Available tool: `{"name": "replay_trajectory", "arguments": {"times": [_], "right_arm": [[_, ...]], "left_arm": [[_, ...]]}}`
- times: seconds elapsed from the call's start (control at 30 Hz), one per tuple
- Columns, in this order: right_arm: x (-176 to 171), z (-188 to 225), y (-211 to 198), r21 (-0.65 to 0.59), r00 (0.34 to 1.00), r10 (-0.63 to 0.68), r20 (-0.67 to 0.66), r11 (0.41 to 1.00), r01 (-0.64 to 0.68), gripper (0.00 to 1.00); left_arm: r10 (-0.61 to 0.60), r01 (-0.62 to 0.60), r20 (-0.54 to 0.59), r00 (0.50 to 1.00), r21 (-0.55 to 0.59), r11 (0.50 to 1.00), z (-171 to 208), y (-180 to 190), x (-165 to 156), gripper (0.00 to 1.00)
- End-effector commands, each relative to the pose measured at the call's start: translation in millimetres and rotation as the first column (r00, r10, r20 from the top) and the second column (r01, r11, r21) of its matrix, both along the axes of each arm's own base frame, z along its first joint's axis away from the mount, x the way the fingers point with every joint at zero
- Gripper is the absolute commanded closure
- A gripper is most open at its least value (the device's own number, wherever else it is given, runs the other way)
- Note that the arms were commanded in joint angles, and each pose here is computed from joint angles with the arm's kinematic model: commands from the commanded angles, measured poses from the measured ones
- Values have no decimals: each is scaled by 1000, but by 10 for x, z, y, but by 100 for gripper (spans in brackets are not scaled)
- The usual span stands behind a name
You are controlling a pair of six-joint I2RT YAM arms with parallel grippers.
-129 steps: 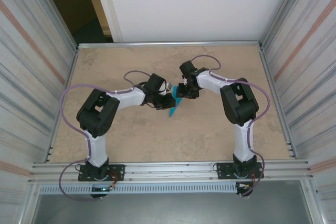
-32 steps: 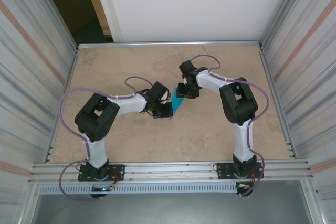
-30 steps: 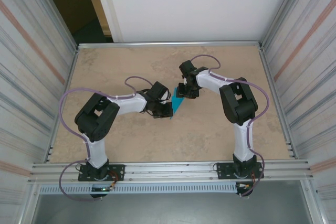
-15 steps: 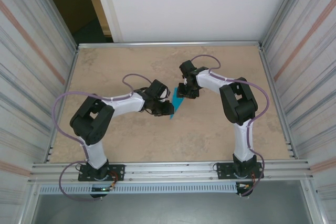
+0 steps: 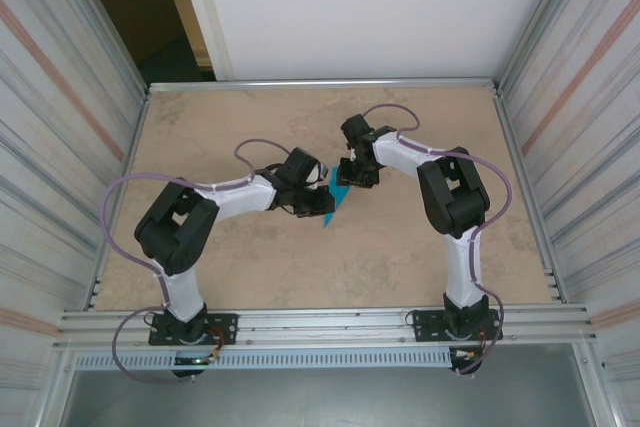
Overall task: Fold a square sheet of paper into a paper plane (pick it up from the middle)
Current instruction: Fold the wing for the fifth time at the center of the table.
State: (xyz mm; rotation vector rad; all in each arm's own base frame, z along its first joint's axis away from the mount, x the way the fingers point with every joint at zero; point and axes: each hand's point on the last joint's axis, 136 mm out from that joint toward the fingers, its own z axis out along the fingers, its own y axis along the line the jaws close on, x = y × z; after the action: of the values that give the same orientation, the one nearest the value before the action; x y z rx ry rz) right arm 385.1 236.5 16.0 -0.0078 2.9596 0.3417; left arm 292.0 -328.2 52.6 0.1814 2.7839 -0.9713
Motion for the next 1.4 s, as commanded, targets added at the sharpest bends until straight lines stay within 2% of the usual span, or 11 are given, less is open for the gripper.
{"name": "replay_trajectory", "arguments": {"times": [0.0,0.43,1.37], "right_arm": [[-282,-650,-265,-138,989,-28,-142,990,8,57],[-293,-657,-276,-150,988,-29,-149,989,7,58],[-308,-666,-267,-148,987,-29,-158,989,6,58]], "left_arm": [[-17,16,-28,999,-34,999,15,-79,-6,87],[-6,8,-85,996,23,1000,-249,27,-108,90],[-3,11,-111,994,69,998,-428,91,-161,90]]}}
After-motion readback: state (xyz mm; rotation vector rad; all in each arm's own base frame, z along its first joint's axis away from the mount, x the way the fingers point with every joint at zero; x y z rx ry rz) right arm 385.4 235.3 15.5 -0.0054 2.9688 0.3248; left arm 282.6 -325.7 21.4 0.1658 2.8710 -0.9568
